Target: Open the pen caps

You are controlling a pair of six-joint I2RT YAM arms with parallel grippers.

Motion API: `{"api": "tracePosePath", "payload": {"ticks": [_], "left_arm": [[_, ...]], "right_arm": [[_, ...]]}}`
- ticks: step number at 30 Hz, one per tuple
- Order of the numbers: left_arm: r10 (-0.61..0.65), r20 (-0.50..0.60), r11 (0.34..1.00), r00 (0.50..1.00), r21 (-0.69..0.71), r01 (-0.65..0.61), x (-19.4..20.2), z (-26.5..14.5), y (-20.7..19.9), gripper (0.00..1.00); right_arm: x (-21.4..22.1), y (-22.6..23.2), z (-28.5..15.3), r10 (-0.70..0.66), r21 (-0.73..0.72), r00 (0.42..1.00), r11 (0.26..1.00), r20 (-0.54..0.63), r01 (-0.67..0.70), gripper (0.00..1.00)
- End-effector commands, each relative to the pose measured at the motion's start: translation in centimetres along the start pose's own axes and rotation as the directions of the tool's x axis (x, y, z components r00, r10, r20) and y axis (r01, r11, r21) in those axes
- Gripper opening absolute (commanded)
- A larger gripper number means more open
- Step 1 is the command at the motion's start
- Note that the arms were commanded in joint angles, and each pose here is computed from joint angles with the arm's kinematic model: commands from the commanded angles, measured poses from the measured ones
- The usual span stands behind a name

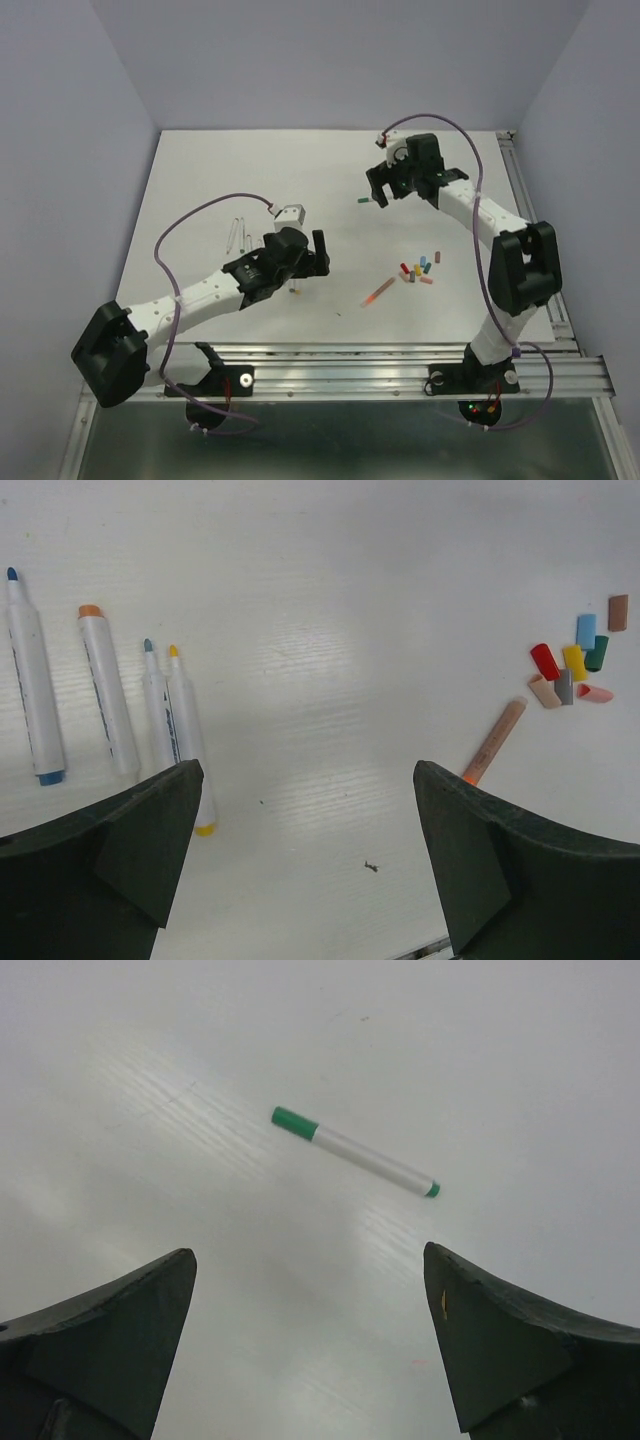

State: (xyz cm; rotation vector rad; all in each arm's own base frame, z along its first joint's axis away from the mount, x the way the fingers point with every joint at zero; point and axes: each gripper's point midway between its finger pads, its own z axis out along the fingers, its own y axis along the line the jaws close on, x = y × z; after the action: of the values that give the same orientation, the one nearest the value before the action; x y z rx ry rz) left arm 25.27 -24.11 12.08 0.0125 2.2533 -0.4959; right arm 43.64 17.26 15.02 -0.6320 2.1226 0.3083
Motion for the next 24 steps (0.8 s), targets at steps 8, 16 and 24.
{"api": "tracePosePath", "payload": {"ticks": [8,16,24], "left_arm": [[0.021,0.075,0.999,0.997,0.028,-0.023,-1.7,-0.9,0.0,0.99],[0.039,0.066,0.999,0.997,0.008,-0.039,-1.5,-0.6,0.4,0.99],[0.051,0.056,0.999,0.997,0.001,-0.051,-1.4,-0.3,0.6,0.99]], "right_arm": [[-1.3,-1.8,6.5,-0.359,-0.18,0.924,0.926,-0.134,0.333,1.0],[-2.2,-0.5,10.1,-0.382,-0.301,0.914,0.895,-0.137,0.329,0.99],[0.8,0.8,12.1,-0.435,-0.357,0.878,0.867,-0.199,0.348,0.96]]}}
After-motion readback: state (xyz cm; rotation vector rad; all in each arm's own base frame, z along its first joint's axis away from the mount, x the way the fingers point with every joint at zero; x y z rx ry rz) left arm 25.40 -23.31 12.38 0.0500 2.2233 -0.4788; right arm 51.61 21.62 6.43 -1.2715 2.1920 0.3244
